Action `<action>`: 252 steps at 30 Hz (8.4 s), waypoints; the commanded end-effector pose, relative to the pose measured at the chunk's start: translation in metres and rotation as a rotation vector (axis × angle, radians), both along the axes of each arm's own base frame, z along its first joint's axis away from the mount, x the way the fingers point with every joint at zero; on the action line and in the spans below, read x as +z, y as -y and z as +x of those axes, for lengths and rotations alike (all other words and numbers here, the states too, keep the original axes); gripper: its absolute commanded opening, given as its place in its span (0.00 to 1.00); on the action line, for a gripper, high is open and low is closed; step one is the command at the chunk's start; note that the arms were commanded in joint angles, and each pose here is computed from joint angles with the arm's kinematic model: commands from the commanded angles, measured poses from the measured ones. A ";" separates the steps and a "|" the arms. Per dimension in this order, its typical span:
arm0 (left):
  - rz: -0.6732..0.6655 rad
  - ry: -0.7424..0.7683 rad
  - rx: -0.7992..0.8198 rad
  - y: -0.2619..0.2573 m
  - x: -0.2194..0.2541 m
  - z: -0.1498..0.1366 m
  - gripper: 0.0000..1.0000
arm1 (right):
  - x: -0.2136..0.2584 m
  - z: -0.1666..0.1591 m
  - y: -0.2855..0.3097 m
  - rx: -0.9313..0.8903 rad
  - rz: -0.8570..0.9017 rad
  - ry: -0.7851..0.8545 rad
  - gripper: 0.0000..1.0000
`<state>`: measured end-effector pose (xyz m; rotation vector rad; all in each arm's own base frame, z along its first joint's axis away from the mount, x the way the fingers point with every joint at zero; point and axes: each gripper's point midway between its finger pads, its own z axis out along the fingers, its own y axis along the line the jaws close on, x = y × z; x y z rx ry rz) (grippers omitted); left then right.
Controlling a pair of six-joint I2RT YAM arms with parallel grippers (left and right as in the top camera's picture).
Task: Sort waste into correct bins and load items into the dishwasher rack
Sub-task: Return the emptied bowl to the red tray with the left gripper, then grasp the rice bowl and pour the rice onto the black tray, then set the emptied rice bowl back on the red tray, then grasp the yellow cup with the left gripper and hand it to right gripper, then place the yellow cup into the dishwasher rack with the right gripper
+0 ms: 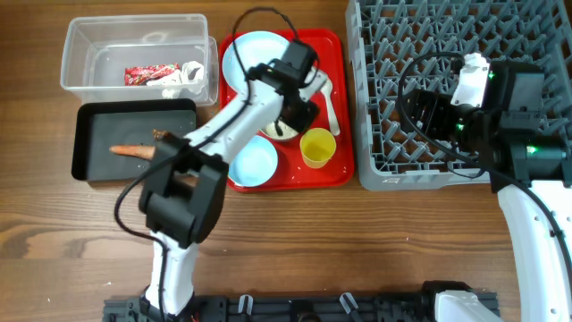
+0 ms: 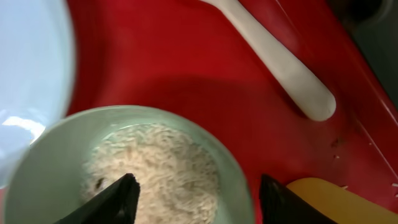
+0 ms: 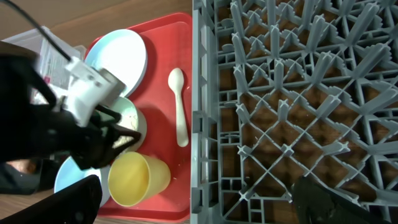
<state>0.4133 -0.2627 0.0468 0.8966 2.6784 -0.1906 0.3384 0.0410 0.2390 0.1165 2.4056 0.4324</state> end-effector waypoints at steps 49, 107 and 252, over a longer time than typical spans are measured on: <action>-1.056 -0.279 0.722 -0.265 0.156 -0.027 0.04 | 0.007 0.005 -0.004 0.009 0.016 0.018 1.00; 0.021 0.109 0.161 -0.016 0.022 0.004 0.06 | 0.004 0.002 -0.004 0.012 0.014 0.001 1.00; -0.301 0.189 0.836 -0.224 0.198 0.023 0.93 | -0.216 0.081 -0.200 0.106 -0.171 -0.535 0.04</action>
